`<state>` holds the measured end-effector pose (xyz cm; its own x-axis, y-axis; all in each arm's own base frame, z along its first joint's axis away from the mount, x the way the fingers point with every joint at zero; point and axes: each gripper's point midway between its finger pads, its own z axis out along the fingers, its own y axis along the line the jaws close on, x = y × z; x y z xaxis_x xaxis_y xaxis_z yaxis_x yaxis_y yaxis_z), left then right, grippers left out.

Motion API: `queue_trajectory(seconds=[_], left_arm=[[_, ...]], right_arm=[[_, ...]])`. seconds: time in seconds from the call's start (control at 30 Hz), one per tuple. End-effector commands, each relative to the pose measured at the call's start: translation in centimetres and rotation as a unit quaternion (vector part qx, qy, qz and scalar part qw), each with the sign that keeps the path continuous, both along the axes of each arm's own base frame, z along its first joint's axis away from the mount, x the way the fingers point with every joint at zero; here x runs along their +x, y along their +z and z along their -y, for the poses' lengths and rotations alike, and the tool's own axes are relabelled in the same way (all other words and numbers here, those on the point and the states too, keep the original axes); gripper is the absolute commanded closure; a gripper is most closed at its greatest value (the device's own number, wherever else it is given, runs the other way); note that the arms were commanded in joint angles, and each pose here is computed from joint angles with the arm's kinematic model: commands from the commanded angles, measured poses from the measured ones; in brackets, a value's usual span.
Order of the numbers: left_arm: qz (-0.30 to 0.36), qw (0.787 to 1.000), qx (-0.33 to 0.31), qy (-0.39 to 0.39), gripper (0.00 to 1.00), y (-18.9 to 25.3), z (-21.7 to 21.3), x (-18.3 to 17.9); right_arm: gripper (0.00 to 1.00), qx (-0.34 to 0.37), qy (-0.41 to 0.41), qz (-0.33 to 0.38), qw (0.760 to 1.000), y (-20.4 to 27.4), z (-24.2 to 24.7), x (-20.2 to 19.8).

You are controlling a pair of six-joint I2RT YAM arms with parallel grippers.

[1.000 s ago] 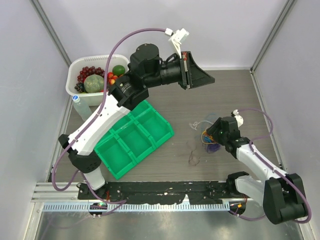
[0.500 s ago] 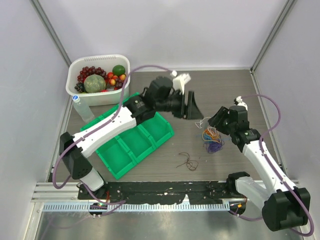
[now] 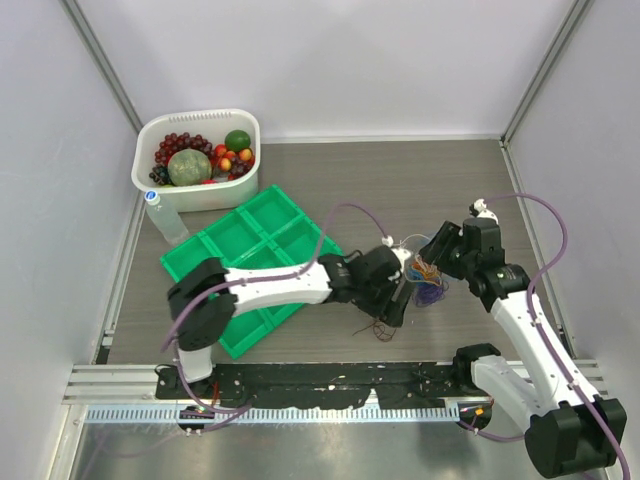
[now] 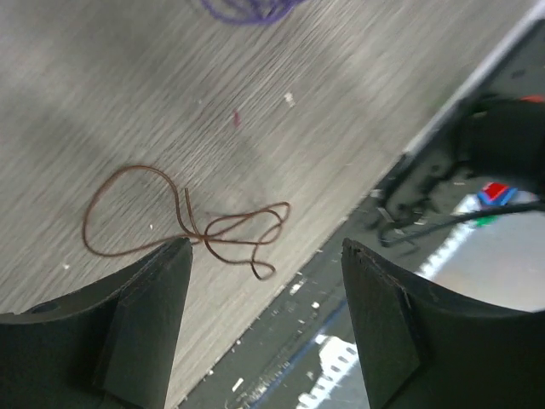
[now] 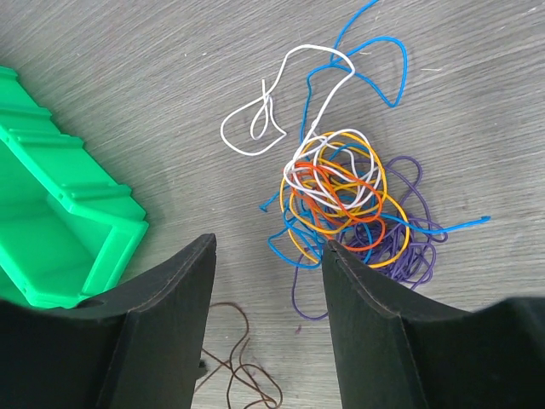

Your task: Untangle the cables

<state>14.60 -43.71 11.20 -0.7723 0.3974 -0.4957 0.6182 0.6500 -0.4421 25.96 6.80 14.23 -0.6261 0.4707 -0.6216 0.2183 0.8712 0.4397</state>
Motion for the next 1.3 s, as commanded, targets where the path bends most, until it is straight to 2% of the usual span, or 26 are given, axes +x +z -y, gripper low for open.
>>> queue_trajectory(seconds=[0.0, 0.13, 0.17, 0.2, 0.27, 0.3, 0.37, 0.4, 0.53, 0.67, 0.8, 0.93, 0.97, 1.03, 1.1, 1.2, 1.27], left_arm=[[0.035, 0.998, 0.057, -0.001, 0.25, -3.7, 1.1, 0.3], [0.044, 0.995, 0.084, 0.004, 0.27, -5.8, 1.1, 0.6], [0.048, 0.995, 0.092, 0.006, 0.34, -6.2, 0.9, 0.7], [0.054, 0.994, 0.1, 0.01, 0.45, -6.2, 0.6, 1.0], [0.062, 0.992, 0.11, 0.009, 0.75, -5.9, 0.2, 1.1], [0.07, 0.992, 0.108, 0.011, 0.84, -5.3, 0.0, 1.3], [0.091, 0.991, 0.099, 0.015, 0.98, -3.7, -0.5, 1.8], [0.109, 0.989, 0.096, 0.019, 1.0, -2.6, -0.9, 2.2], [0.183, 0.977, 0.095, 0.05, 1.0, 2.6, -3.6, 5.0], [0.198, 0.975, 0.059, 0.08, 1.0, 7.3, -6.1, 7.9], [0.19, 0.974, 0.041, 0.12, 1.0, 8.8, -8.5, 11.5], [0.175, 0.973, 0.035, 0.149, 1.0, 8.4, -10.0, 14.9], [0.175, 0.972, 0.037, 0.155, 0.96, 8.1, -10.4, 15.7], [0.172, 0.968, 0.059, 0.172, 0.78, 7.5, -11.6, 17.2], [0.167, 0.965, 0.081, 0.184, 0.64, 7.1, -12.3, 17.5], [0.162, 0.964, 0.067, 0.198, 0.47, 7.5, -13.0, 16.7], [0.171, 0.962, 0.046, 0.21, 0.41, 8.2, -13.7, 16.1]], right_arm=[[0.42, -0.007, 0.005, 0.009, 1.0, 0.5, 0.1, 0.0], [0.42, 0.005, 0.012, 0.005, 1.0, -0.1, -0.4, -0.2], [0.42, 0.006, 0.012, 0.004, 1.0, -0.3, -0.4, -0.2], [0.43, 0.008, 0.014, 0.002, 1.0, -0.5, -0.5, -0.2], [0.43, 0.01, 0.015, 0.001, 1.0, -0.6, -0.6, -0.2], [0.43, 0.011, 0.015, -0.002, 1.0, -0.9, -0.6, -0.3], [0.43, 0.013, 0.015, -0.004, 1.0, -1.2, -0.6, -0.4], [0.43, 0.017, 0.016, -0.001, 1.0, -1.1, -0.8, -0.3], [0.43, 0.027, 0.031, -0.013, 0.999, -2.0, -1.4, -0.6], [0.44, 0.023, 0.034, -0.017, 0.999, -2.2, -1.4, -0.7], [0.44, 0.029, 0.03, -0.011, 0.999, -1.8, -1.4, -0.6], [0.44, 0.032, 0.029, -0.009, 0.999, -1.7, -1.5, -0.5], [0.45, 0.032, 0.029, -0.009, 0.999, -1.6, -1.5, -0.5], [0.44, 0.031, 0.028, -0.008, 0.999, -1.6, -1.4, -0.4], [0.44, 0.027, 0.027, -0.009, 0.999, -1.6, -1.3, -0.4], [0.44, 0.019, 0.02, -0.009, 1.0, -1.6, -1.0, -0.3], [0.44, 0.016, 0.015, -0.01, 1.0, -1.8, -0.8, -0.2]])
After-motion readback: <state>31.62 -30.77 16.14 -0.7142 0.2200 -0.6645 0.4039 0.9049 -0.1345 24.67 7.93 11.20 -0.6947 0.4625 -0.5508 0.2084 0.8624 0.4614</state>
